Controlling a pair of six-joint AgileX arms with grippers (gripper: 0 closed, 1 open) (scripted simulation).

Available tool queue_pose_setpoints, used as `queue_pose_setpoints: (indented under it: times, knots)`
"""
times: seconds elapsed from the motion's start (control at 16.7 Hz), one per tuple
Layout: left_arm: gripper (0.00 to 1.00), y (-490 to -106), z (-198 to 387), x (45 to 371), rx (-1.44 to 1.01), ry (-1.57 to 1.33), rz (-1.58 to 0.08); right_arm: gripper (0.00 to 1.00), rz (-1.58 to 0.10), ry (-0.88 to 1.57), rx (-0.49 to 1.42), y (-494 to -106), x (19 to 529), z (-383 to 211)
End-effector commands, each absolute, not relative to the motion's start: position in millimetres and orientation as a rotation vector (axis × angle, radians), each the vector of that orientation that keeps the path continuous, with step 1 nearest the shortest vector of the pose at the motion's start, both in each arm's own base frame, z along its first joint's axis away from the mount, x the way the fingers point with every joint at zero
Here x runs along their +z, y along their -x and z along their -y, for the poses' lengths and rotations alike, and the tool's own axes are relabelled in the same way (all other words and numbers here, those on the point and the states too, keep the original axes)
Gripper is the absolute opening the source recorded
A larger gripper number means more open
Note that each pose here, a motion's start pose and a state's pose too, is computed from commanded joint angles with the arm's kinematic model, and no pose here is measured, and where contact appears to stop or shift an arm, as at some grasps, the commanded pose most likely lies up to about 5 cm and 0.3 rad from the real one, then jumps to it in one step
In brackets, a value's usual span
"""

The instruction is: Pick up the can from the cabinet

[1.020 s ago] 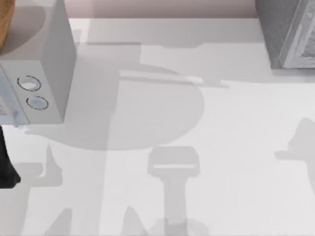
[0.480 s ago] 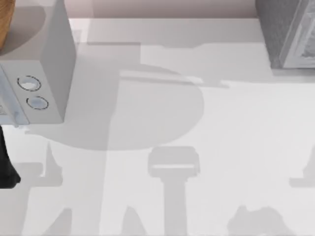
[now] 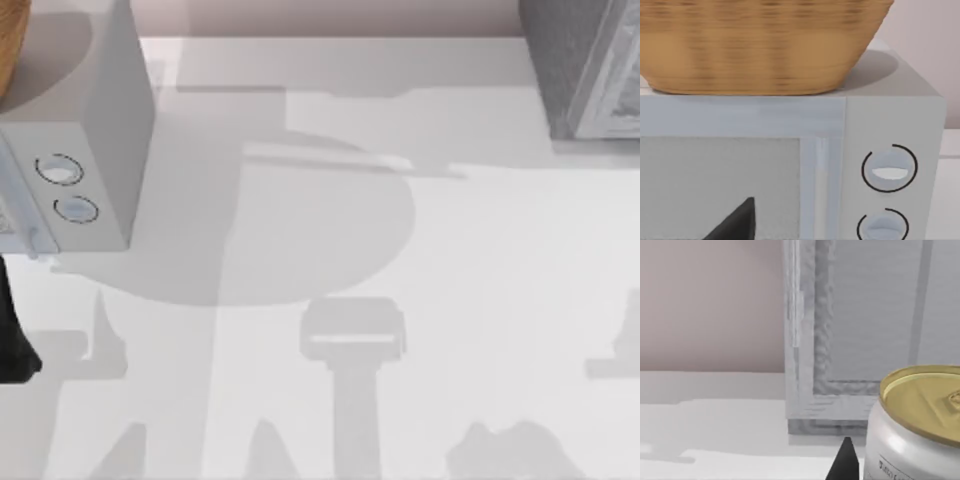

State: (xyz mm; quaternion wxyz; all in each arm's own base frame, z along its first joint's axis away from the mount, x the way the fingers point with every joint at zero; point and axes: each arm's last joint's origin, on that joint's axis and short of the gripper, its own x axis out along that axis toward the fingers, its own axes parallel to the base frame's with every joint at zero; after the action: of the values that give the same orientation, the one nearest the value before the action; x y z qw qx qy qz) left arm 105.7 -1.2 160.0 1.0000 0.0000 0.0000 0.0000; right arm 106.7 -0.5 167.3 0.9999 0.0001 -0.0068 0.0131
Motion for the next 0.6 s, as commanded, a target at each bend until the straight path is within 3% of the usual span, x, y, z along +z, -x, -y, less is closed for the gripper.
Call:
queue_pose_setpoints:
  times: [0.36, 0.6]
  knots:
    - [1.0, -105.7, 1.2, 160.0, 0.0, 0.0, 0.0, 0.0, 0.138, 0.031, 0.223, -129.3, 229.4, -0.3]
    - [1.0, -105.7, 1.2, 160.0, 0.0, 0.0, 0.0, 0.0, 0.149, 0.06, 0.389, -185.6, 260.8, 8.5]
